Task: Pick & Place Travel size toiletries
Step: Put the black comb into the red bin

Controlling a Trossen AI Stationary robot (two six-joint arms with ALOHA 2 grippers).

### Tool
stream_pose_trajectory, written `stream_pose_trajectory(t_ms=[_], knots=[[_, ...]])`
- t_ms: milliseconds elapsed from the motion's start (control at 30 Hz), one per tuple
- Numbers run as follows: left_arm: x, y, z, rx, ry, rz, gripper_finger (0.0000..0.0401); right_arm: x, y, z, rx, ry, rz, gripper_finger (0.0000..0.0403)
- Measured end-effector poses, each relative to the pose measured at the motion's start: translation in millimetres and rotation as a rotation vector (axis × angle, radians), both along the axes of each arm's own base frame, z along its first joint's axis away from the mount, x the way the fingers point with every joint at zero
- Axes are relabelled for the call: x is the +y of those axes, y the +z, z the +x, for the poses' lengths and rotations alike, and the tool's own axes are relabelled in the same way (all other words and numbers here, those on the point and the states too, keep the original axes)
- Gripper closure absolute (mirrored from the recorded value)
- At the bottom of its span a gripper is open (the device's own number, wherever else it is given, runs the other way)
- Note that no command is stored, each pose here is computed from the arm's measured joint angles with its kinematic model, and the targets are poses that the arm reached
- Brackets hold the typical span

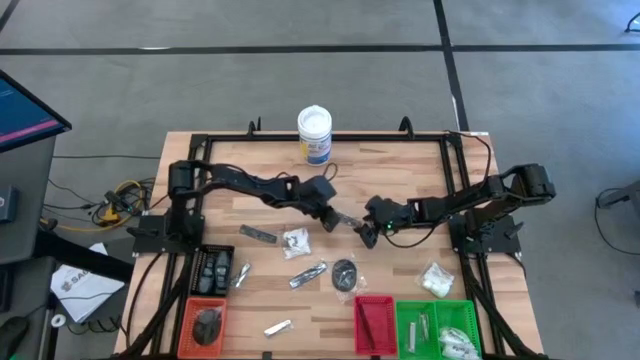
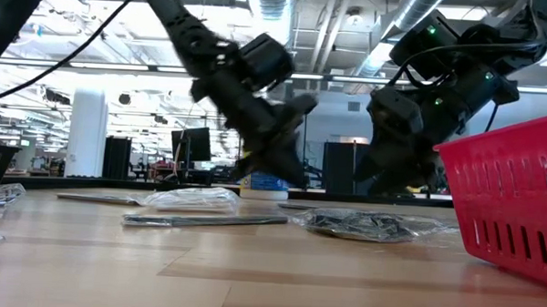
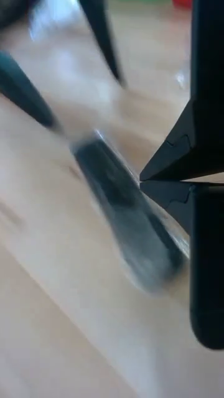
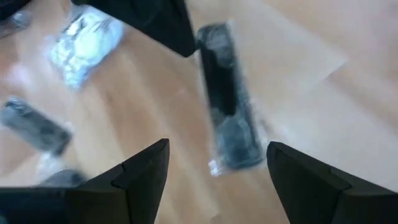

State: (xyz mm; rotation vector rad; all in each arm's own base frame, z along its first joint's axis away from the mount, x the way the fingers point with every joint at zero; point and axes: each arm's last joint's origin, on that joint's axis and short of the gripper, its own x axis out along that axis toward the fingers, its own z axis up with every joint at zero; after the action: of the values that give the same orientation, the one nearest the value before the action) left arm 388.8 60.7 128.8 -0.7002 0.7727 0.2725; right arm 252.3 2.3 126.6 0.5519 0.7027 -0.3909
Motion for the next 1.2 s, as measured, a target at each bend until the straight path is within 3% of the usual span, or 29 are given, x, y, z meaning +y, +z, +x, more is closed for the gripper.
stream_pose_trajectory(t_ms=[133,267,467,633,833,1200], knots=[[1.9,-13.2,-22.2,0.054,0.02,-0.01,0.0401,-1.9,1.4,1.0,0.002,0.036,-0.117,0.0143],[0.4,-14.0,-32.0,0.054,0.017,0.001,0.0401,-3.2,2.4,1.9,-0.009,0.039,-0.127,0.0143],[1.0,-7.1,-28.4,-0.034,0.018,0.015,0.0401,-3.2,3.4,2.9,-0.024,0.041,-0.126,0.0143],[3.4,-15.7,-27.1,-0.022,0.022,0.011,0.0401,-2.8,2.6,7.9,-0.059,0.056,-0.166,0.0143],[3.8,-15.3,-26.5,-0.03,0.028,0.02,0.0401,-1.3,-22.3,18.8,0.01,0.064,-0.187,0.0143],[4.2,-15.2,-26.4,-0.032,0.03,0.018,0.0401,-6.6,-16.7,30.2,0.066,0.067,-0.203,0.0143]])
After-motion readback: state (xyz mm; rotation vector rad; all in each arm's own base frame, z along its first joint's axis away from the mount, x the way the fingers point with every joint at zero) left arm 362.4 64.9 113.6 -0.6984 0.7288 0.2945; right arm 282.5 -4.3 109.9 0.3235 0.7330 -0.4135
